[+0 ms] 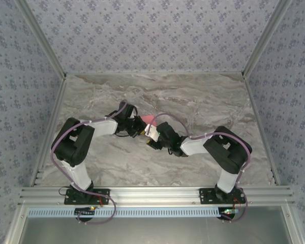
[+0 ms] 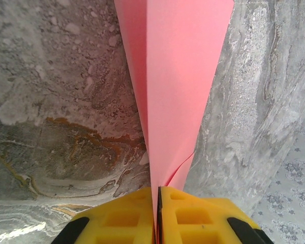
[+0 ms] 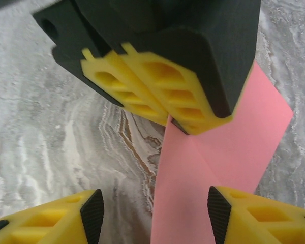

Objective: Fold a paper plane with a square sheet of paper (pick it up from the middle)
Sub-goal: Fold the wing for the fifth time at the center of the table.

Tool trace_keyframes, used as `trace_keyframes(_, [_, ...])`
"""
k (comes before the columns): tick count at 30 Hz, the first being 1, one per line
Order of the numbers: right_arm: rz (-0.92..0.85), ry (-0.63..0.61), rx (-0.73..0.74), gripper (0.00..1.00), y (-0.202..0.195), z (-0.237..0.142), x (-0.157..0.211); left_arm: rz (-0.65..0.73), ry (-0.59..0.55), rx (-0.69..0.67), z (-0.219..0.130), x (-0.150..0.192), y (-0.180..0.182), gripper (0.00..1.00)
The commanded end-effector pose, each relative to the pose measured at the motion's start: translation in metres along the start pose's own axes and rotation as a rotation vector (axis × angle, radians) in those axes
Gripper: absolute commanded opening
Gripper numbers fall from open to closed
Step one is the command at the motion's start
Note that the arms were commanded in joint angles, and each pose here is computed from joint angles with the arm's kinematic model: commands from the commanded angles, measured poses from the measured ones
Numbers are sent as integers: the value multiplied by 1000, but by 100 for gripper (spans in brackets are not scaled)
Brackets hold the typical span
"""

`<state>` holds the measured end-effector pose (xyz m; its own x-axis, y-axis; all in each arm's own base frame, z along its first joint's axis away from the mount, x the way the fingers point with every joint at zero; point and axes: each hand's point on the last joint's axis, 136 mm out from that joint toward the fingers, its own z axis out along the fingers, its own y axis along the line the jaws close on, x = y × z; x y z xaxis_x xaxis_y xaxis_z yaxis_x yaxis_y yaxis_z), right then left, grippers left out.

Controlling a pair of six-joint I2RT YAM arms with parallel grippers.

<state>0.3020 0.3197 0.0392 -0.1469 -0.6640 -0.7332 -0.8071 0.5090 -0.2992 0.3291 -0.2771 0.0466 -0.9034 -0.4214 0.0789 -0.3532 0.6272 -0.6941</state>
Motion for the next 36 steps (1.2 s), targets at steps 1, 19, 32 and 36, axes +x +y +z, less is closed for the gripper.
trace_keyframes(1, [-50, -14, 70, 57, -9, 5, 1, 25, 6, 24, -9, 4, -16, 10])
trace_keyframes(19, [-58, -17, 65, 15, -13, 12, -3, 18, 9, 27, -16, 5, -19, 10])
trace_keyframes(32, [275, 34, -242, 0, 5, -3, -8, -23, -148, 66, -79, -36, -6, 57])
trace_keyframes(36, [445, 43, -348, 0, 8, -5, -14, -10, -205, 64, -95, -37, 1, 62])
